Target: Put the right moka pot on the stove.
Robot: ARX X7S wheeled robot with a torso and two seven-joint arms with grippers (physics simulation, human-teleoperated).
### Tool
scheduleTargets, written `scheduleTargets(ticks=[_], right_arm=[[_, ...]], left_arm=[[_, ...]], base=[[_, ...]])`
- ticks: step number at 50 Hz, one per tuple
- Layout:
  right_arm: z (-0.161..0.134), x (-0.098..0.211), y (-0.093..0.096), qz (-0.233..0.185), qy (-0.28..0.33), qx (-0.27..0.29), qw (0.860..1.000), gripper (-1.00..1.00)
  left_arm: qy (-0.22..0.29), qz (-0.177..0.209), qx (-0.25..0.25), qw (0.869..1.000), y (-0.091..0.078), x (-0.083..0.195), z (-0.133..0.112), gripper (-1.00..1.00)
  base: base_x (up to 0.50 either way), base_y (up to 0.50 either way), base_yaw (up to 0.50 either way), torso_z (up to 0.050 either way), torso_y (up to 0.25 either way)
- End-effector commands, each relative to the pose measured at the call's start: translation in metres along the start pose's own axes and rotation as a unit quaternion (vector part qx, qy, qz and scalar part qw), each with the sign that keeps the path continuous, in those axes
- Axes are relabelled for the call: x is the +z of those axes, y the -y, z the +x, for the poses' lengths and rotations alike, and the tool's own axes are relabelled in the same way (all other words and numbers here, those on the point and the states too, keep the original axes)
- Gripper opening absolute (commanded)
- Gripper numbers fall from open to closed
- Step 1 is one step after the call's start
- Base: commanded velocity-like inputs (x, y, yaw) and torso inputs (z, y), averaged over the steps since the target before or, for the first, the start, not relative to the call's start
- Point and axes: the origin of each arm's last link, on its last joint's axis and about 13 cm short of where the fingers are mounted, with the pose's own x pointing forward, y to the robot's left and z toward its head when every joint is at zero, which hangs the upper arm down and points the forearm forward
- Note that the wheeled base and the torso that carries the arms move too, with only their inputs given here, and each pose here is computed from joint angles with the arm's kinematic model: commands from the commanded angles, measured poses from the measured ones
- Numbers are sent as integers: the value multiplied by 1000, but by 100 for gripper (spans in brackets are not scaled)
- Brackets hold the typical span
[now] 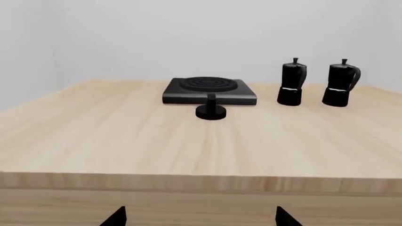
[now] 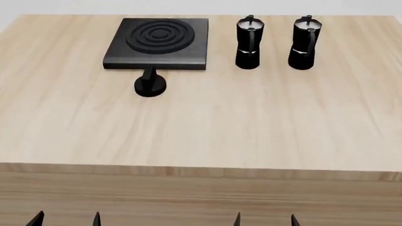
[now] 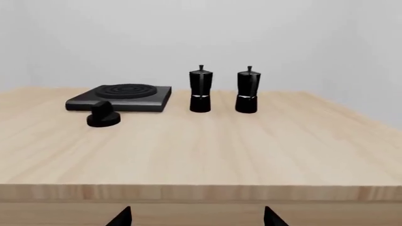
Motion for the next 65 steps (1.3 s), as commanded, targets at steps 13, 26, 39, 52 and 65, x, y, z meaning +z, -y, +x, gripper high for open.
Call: scheduleTargets(ticks=[13, 26, 39, 52, 65], right_arm=[[0, 1, 0, -13, 10, -8, 1000, 100], [0, 0, -1, -19, 11, -6, 1000, 100], [1, 0, -1, -22, 12, -10, 1000, 100], [0, 0, -1, -17, 8, -9, 1000, 100], [0, 0, -1, -22, 9, -10, 1000, 100]], left_arm=[[8, 1, 1, 1000, 0, 0, 0, 100], [9, 0, 2, 1000, 0, 0, 0, 100], [10, 0, 3, 1000, 0, 0, 0, 100], [11, 1, 4, 1000, 0, 1, 0, 100], [10, 1, 5, 1000, 0, 0, 0, 100]], base=[[0, 0, 0, 50, 0], [148, 0, 0, 4, 0], [207, 0, 0, 0, 0], [209, 0, 0, 0, 0], [207, 0, 0, 0, 0]])
